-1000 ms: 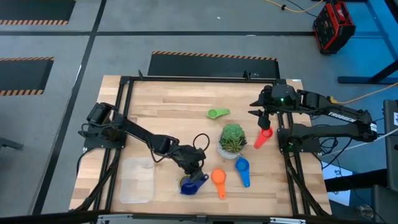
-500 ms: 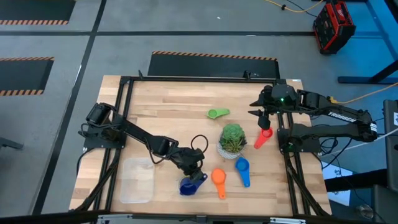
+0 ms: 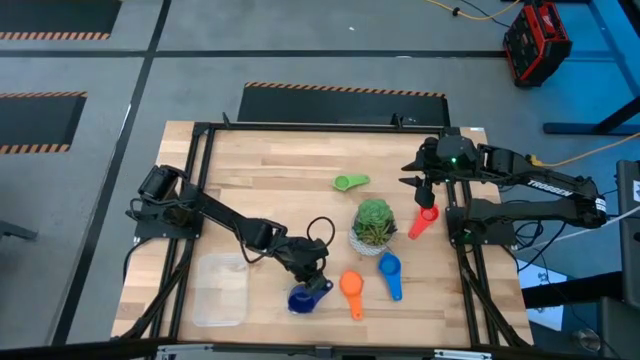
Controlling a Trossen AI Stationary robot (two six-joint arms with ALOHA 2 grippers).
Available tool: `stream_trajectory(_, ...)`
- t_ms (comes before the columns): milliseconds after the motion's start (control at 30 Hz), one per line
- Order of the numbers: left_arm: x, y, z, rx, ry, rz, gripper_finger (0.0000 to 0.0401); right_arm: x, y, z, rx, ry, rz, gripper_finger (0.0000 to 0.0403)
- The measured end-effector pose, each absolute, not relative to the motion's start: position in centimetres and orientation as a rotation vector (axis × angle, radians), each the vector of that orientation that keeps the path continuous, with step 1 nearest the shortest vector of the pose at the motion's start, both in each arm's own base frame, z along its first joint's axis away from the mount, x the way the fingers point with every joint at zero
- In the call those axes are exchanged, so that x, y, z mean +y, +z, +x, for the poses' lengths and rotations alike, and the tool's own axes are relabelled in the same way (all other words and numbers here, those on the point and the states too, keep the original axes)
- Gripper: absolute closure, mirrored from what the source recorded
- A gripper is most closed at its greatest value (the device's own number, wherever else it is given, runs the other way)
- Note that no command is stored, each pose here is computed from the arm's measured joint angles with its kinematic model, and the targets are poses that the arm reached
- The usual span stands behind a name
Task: Nest measuring cups in basket
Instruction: Stack the dark blue measuring cup on top of the yellow measuring cup
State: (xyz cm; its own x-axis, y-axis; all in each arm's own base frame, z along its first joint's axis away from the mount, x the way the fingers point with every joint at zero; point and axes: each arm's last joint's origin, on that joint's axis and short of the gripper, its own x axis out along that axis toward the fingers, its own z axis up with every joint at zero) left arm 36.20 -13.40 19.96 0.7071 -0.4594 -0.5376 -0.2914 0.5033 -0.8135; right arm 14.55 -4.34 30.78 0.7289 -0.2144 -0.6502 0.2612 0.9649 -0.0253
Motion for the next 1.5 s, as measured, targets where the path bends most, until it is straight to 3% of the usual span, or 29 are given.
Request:
stream_trajectory(367,-13.3,19.7,36.1,0.83,-0.093,-1.05,0.0285,-4.3,30.8,14.5,0.707,-0.262,0.07,0.024)
stream_trajectory(933,-11.1,19.8,36.8,0.786,-0.071,-0.999,0.0286,-4.3,31.1,14.9,0.66,-0.204,0.056,0.024)
stream_trajectory(1200,-10.1,21.4,37.8,0.603,-0.228,-0.803,0.0286,-4.2,31.3,15.0,0.632,-0.156,0.067,0.024)
stream_trajectory(1500,-10.2,23.3,38.6,0.545,-0.296,-0.698,0.0286,-4.1,31.4,15.1,0.617,-0.138,0.077,0.024)
